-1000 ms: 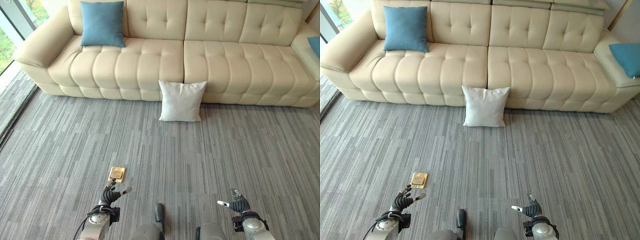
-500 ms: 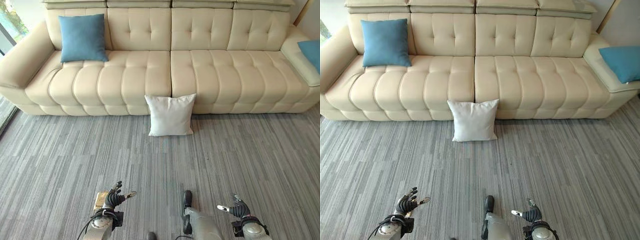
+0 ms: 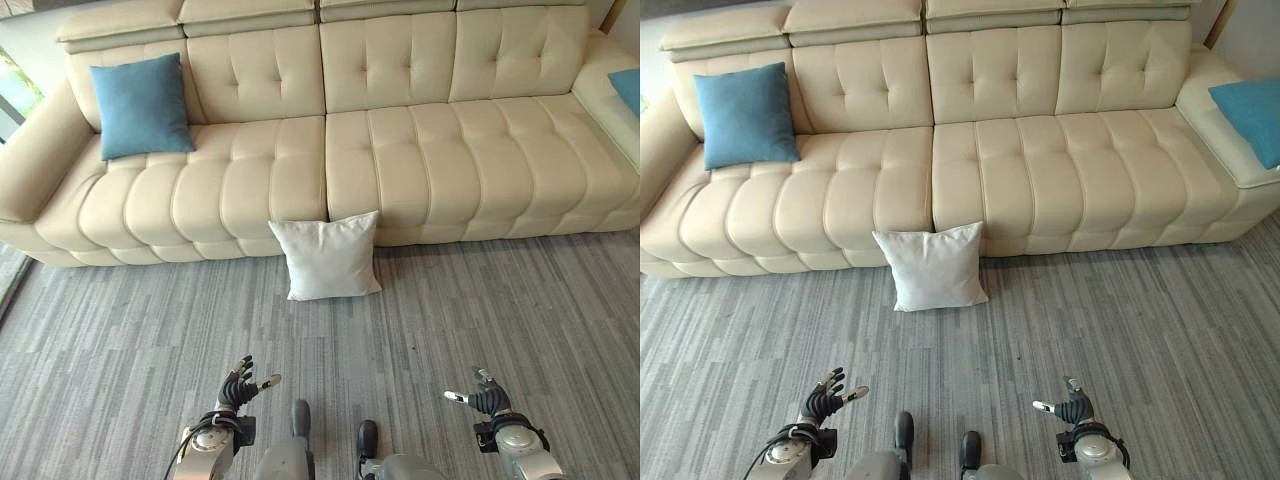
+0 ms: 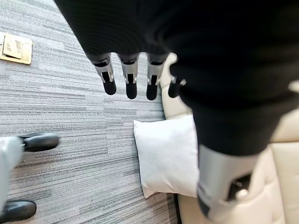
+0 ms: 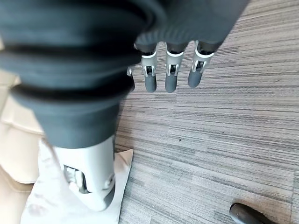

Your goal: Pick up all the scattered cushions and arrange them neatly on the sofa.

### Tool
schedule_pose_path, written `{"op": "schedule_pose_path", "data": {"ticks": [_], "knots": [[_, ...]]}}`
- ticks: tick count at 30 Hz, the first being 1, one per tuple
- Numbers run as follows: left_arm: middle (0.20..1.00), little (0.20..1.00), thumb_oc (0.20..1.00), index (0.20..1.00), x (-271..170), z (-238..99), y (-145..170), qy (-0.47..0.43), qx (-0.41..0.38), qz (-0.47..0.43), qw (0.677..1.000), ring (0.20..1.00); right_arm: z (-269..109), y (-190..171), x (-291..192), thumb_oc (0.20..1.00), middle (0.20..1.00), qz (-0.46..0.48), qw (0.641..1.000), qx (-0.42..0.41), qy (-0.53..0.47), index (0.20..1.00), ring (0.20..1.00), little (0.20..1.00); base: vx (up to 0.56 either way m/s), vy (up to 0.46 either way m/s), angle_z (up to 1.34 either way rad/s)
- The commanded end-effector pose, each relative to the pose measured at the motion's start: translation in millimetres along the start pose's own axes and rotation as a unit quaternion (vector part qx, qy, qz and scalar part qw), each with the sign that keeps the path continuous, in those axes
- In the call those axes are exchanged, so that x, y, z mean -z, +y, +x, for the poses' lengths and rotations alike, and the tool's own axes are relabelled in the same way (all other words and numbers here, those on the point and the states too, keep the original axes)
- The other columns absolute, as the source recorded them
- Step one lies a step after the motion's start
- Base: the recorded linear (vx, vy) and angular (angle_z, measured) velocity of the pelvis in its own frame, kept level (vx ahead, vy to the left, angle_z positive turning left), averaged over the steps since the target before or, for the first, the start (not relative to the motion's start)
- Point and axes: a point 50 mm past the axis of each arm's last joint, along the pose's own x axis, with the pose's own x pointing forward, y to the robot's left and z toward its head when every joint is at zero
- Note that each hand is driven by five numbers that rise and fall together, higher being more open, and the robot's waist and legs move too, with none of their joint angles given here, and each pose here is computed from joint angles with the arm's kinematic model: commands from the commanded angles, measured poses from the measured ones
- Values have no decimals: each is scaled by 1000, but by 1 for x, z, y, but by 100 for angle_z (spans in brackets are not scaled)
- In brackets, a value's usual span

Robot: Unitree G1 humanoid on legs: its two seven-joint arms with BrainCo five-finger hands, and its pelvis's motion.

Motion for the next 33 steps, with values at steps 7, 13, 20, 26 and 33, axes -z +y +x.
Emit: {"op": "schedule_pose_path", "data": {"ticks": [7,13,20,26,33], "knots": [[1000,1000,1000,1000,-5,0,17,-13,-18,27,999,1000,0,-5,1,1000,1000,-9,1000,2,-2,1000,1000,1000,340,249,-37],[1000,1000,1000,1000,-5,2,24,-8,-26,42,999,1000,-1,8,2,1000,1000,-14,1000,-17,4,1000,1000,1000,175,174,-5],[1000,1000,1000,1000,-17,6,18,-30,-19,35,999,1000,0,8,2,1000,1000,-5,1000,-11,7,1000,1000,1000,286,27,12],[1000,1000,1000,1000,-29,8,14,-54,-12,39,998,1000,-2,7,5,1000,1000,-7,1000,-9,9,1000,1000,1000,286,-107,22],[1000,1000,1000,1000,-29,8,8,-54,-1,26,998,1000,1,-5,0,1000,1000,2,1000,6,-1,1000,1000,1000,258,-142,21]]}}
